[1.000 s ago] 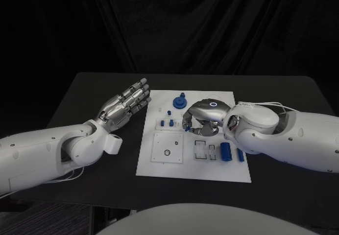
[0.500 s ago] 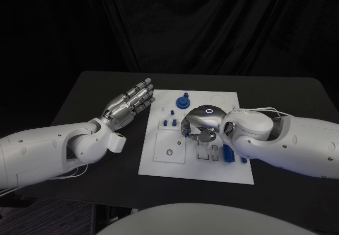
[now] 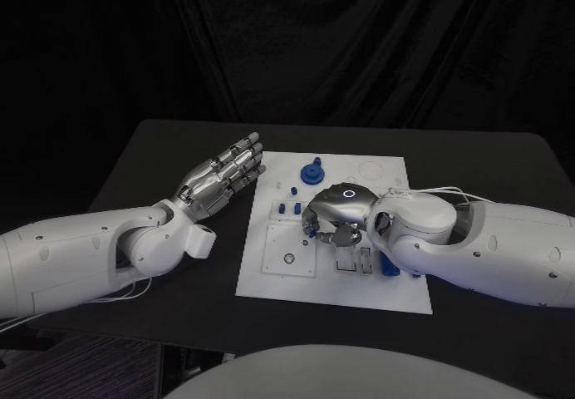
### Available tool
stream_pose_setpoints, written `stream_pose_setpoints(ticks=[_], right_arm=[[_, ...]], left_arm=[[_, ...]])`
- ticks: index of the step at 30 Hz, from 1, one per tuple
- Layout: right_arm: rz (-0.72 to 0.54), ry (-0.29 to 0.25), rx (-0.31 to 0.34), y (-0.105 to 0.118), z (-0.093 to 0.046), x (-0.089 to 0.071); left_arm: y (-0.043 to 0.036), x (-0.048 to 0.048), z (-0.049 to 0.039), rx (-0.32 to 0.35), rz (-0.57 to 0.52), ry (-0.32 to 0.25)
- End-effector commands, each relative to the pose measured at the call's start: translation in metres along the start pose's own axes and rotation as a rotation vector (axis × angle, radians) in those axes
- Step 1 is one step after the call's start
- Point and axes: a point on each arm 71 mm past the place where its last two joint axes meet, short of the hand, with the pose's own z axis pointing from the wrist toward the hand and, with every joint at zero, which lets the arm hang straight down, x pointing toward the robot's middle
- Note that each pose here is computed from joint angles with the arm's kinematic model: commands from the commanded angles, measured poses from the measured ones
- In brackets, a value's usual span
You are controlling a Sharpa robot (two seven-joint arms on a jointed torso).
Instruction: Assemble the parts on the task board
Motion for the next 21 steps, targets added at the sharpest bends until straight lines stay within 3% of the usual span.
stream_pose_setpoints(ticks=[1, 21], right_arm=[[-0.011, 0.016, 0.021, -0.0008, 0.0009, 0.0029], [0.000, 0.024, 0.005, 0.0065, 0.0077, 0.0099]], left_arm=[[-0.0106, 0.0018, -0.0003, 0.157, -0.016, 0.011], [-0.0090, 0.0023, 0.0013, 0.147, -0.026, 0.012]])
